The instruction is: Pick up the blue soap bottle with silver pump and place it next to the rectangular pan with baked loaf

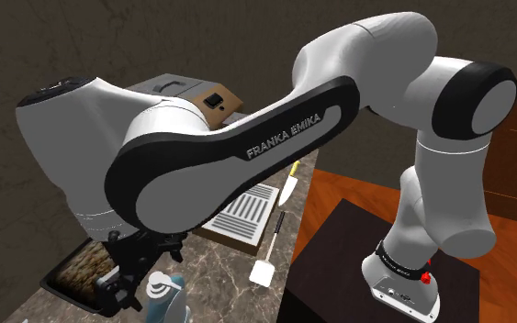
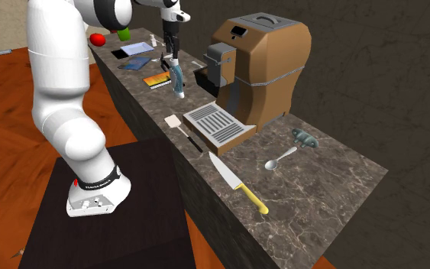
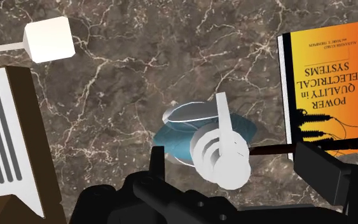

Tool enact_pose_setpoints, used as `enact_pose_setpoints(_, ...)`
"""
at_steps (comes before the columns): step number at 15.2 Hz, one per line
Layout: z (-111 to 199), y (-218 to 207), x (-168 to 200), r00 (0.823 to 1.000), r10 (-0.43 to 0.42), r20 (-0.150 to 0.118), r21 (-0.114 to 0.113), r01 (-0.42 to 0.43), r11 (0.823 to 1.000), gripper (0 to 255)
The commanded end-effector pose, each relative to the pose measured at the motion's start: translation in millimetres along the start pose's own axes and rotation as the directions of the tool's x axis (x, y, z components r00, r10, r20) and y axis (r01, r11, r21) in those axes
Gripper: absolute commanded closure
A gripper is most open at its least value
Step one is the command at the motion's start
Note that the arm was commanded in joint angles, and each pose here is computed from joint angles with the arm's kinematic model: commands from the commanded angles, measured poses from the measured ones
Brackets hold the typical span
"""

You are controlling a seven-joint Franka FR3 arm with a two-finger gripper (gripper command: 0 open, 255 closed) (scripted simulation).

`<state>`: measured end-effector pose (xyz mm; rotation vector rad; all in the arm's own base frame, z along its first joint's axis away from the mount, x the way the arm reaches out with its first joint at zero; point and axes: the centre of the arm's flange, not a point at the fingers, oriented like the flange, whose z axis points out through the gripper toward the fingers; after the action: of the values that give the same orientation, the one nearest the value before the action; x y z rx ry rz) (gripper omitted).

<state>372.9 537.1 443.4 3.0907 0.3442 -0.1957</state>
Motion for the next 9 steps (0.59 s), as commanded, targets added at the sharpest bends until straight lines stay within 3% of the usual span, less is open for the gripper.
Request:
enact_pose_setpoints(1,-23,-2,-1,1.0,0.0,0.0,-0.001,0.0,1.0,0)
enact_pose_setpoints(9,-34,-2,-1,1.0,0.0,0.0,-0.001,0.0,1.0,0)
